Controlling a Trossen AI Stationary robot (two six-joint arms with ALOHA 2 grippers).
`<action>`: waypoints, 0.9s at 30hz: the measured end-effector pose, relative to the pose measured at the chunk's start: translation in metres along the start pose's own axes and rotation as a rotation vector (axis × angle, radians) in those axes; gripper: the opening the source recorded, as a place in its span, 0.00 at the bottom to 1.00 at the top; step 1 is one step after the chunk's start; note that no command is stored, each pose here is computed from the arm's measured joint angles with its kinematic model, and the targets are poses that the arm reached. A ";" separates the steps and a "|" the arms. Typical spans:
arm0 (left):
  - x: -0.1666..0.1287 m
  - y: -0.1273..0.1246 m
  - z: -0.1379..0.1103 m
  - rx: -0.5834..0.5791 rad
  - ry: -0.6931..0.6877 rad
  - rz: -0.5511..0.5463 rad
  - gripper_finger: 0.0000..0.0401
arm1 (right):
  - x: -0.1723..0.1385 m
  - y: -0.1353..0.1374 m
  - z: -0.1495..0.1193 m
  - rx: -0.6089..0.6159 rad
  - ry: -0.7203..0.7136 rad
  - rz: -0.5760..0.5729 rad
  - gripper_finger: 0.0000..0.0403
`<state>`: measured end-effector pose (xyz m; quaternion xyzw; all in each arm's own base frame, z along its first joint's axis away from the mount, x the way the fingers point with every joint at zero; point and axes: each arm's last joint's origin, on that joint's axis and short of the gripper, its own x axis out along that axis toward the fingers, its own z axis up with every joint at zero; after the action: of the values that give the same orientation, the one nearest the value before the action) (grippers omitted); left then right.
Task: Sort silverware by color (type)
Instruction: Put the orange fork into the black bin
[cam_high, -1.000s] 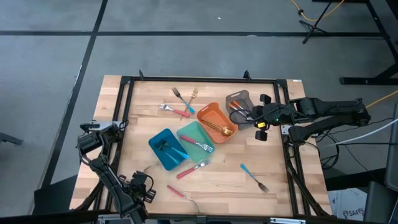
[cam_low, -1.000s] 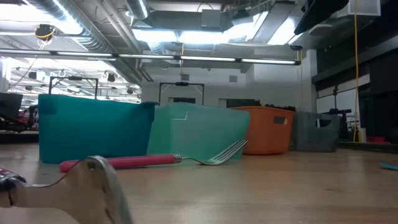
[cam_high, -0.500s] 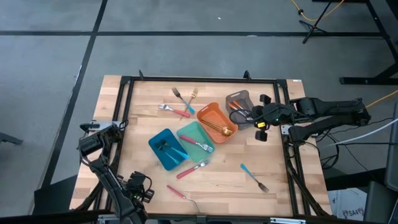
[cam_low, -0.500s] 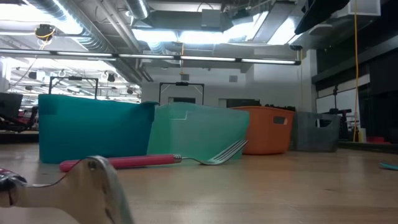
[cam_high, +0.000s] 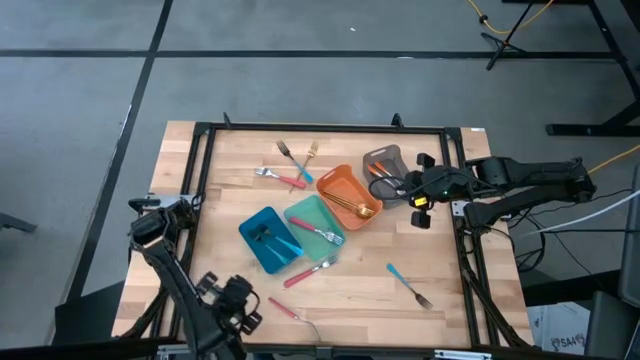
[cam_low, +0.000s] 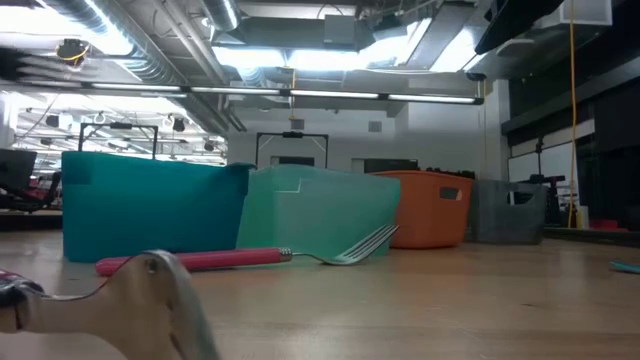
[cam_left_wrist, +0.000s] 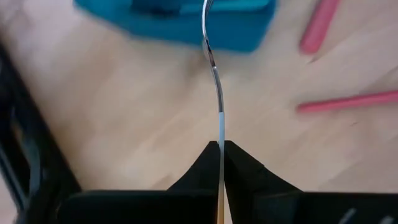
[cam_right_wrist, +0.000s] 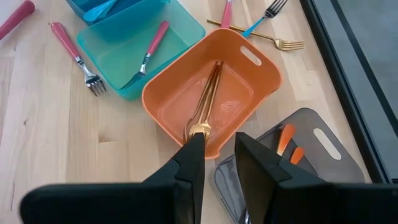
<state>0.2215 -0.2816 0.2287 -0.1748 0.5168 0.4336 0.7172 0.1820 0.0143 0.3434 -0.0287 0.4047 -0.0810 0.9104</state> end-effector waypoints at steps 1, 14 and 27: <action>-0.001 -0.002 0.005 0.028 -0.010 -0.010 0.01 | 0.000 0.000 0.000 0.000 0.000 0.000 0.20; 0.019 -0.019 0.091 0.411 -0.110 0.041 0.01 | 0.000 0.000 0.000 0.008 -0.001 0.000 0.20; 0.059 -0.027 0.180 0.771 -0.153 0.057 0.01 | 0.000 0.000 0.000 0.007 0.000 0.000 0.20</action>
<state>0.3547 -0.1447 0.2434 0.1545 0.5915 0.2391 0.7544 0.1821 0.0143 0.3434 -0.0254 0.4042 -0.0825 0.9106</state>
